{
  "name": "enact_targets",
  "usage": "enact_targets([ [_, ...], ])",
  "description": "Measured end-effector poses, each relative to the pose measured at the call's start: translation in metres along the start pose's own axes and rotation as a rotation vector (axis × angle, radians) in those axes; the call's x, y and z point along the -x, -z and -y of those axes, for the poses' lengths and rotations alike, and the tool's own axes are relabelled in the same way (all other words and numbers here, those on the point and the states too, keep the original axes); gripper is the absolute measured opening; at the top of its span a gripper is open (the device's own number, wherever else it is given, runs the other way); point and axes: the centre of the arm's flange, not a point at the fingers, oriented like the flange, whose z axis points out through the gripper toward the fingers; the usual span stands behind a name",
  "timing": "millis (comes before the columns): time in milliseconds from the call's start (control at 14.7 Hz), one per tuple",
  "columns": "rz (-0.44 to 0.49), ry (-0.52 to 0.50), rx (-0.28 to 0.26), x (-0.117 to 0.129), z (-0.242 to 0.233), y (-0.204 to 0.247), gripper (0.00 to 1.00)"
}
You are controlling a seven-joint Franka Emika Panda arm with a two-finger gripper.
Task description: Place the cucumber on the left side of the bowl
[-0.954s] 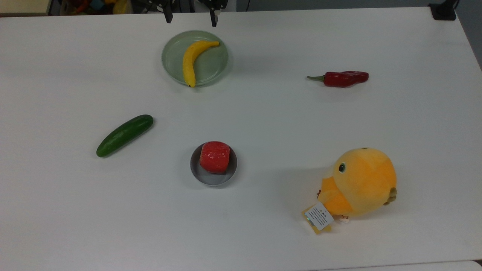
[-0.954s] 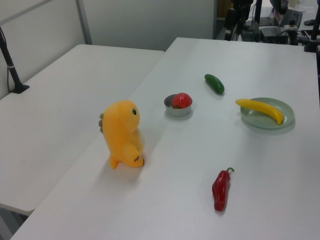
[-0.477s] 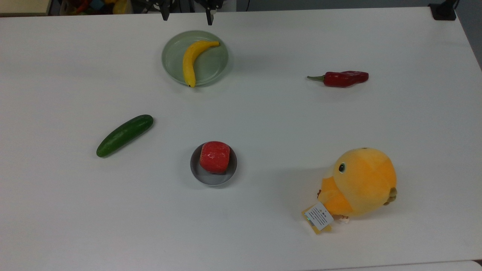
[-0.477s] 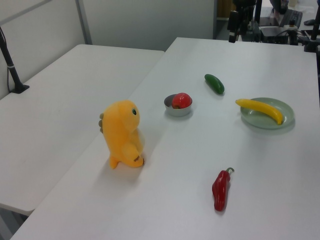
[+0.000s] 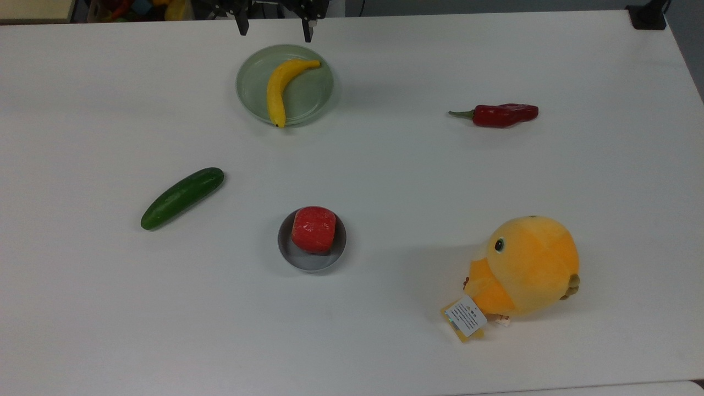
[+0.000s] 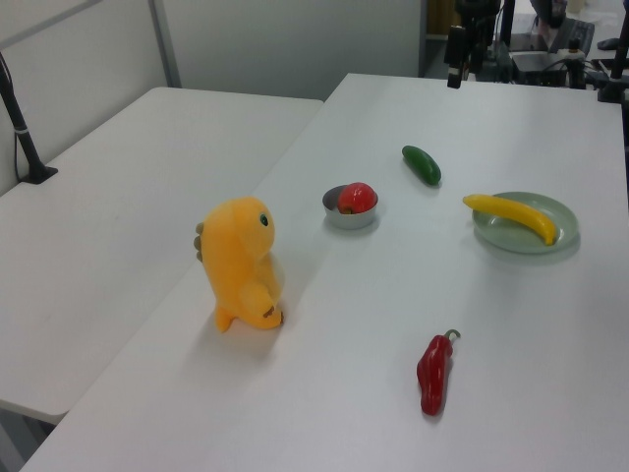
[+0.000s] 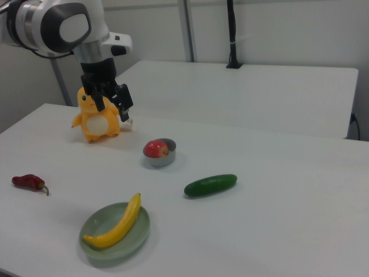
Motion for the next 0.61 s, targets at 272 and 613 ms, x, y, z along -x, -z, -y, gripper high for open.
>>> enact_targets([
  [272,0.004,0.002,-0.002,0.000,0.001,-0.002,1.00],
  [613,0.030,0.022,0.000,0.003,0.013,-0.015,1.00],
])
